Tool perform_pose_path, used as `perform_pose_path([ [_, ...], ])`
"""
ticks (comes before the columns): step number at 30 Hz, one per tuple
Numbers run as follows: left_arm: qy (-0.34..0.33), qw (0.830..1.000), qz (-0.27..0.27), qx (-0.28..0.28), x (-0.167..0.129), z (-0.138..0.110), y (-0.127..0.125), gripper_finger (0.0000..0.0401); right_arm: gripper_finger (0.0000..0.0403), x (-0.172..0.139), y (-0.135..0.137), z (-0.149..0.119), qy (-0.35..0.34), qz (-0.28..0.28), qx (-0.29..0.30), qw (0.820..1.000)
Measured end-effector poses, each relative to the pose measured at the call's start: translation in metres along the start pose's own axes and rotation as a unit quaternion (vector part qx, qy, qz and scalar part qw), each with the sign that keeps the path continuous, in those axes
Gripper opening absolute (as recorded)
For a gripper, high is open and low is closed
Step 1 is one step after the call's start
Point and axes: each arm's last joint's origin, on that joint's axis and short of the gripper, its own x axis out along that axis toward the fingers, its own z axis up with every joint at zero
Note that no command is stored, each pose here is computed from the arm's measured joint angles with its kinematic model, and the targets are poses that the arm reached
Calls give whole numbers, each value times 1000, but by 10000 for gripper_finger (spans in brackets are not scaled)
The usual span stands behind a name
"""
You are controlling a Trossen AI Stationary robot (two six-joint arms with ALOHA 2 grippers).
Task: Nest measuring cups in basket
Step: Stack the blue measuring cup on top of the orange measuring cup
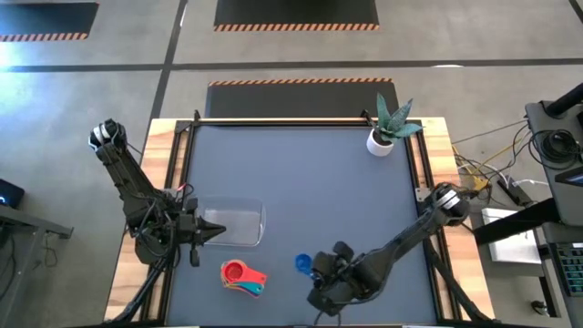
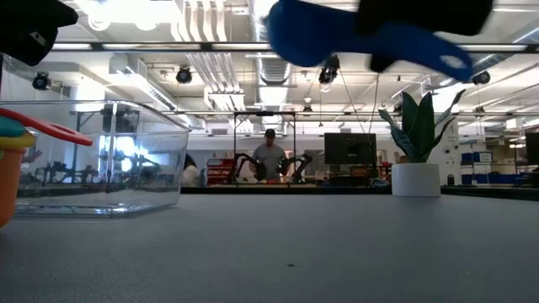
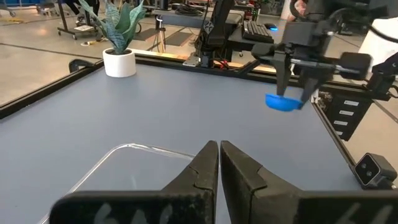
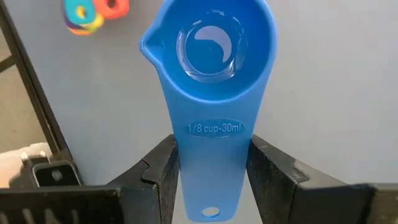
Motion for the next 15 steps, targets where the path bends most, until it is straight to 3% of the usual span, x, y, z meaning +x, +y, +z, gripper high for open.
perform_pose_path([
  [10,0,1000,0,1,0,0,0,0,146,34,52,49,2,61,-84,995],
  [15,1,1000,0,2,0,0,0,0,146,40,69,70,-14,96,-99,990],
])
